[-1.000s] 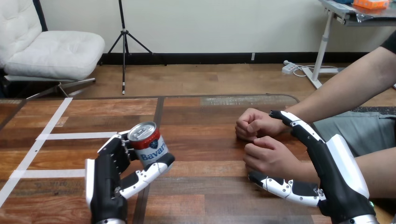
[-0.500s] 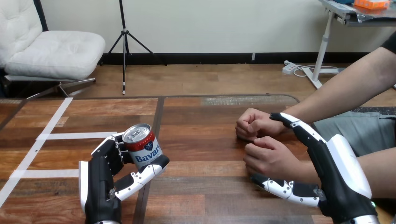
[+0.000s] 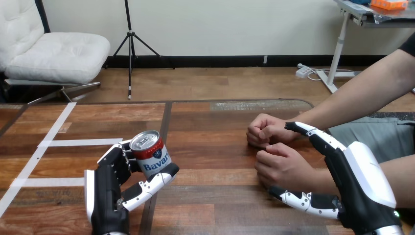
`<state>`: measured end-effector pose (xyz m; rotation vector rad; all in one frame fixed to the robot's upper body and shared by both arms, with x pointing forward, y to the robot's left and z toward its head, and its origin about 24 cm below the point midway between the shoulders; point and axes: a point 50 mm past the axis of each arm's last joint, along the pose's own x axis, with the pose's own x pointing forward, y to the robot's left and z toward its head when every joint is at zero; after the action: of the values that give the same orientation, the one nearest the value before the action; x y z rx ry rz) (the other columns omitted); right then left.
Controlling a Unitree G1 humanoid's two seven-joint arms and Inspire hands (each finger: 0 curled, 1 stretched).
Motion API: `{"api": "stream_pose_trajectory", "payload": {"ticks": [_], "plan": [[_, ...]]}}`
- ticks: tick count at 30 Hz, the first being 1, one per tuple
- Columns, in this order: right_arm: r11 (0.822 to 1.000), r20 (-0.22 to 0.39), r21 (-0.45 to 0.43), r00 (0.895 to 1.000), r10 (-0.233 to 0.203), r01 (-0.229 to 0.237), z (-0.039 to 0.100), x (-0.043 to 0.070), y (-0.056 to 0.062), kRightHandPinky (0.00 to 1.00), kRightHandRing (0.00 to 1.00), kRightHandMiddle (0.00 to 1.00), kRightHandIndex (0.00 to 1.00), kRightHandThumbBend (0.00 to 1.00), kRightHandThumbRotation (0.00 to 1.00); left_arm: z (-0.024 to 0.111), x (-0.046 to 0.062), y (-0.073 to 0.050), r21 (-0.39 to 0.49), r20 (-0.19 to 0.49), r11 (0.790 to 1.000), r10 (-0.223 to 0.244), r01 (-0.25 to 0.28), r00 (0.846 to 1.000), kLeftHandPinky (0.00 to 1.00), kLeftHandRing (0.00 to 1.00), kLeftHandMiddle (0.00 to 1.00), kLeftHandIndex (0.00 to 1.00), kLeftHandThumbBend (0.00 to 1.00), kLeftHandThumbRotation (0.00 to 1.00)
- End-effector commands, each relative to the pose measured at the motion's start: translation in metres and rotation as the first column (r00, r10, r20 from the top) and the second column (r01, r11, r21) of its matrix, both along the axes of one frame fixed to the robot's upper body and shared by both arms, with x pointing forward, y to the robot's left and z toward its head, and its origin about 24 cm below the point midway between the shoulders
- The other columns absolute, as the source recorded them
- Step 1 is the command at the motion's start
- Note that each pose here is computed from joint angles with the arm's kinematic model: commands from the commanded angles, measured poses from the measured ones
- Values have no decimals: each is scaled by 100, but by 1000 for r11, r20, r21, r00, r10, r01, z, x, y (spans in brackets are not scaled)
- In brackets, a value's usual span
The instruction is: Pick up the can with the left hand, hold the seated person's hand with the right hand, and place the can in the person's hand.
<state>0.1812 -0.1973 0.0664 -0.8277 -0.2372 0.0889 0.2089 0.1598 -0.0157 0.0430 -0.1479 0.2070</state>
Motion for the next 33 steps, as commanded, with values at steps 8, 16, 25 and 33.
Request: {"api": "stream_pose_trajectory", "payload": {"ticks": [8,16,25,33], "plan": [[987,88,-158,996,30,-16,29,15,-4,85,86,85,83,77,24,26,17,-10,32,143,999,-42,37,989,53,45,47,56,59,0],[971,49,-237,999,23,-11,37,18,-8,85,86,84,83,80,24,26,18,-13,27,145,999,-40,36,989,52,45,48,56,60,0],[946,9,-324,1000,-4,6,45,17,-12,84,85,83,81,83,18,25,16,-15,20,147,999,-43,40,988,50,45,48,56,59,0],[908,-38,-419,998,-56,35,50,17,-18,82,83,82,80,87,13,23,12,-16,12,147,999,-34,33,989,47,44,48,56,58,0]]}}
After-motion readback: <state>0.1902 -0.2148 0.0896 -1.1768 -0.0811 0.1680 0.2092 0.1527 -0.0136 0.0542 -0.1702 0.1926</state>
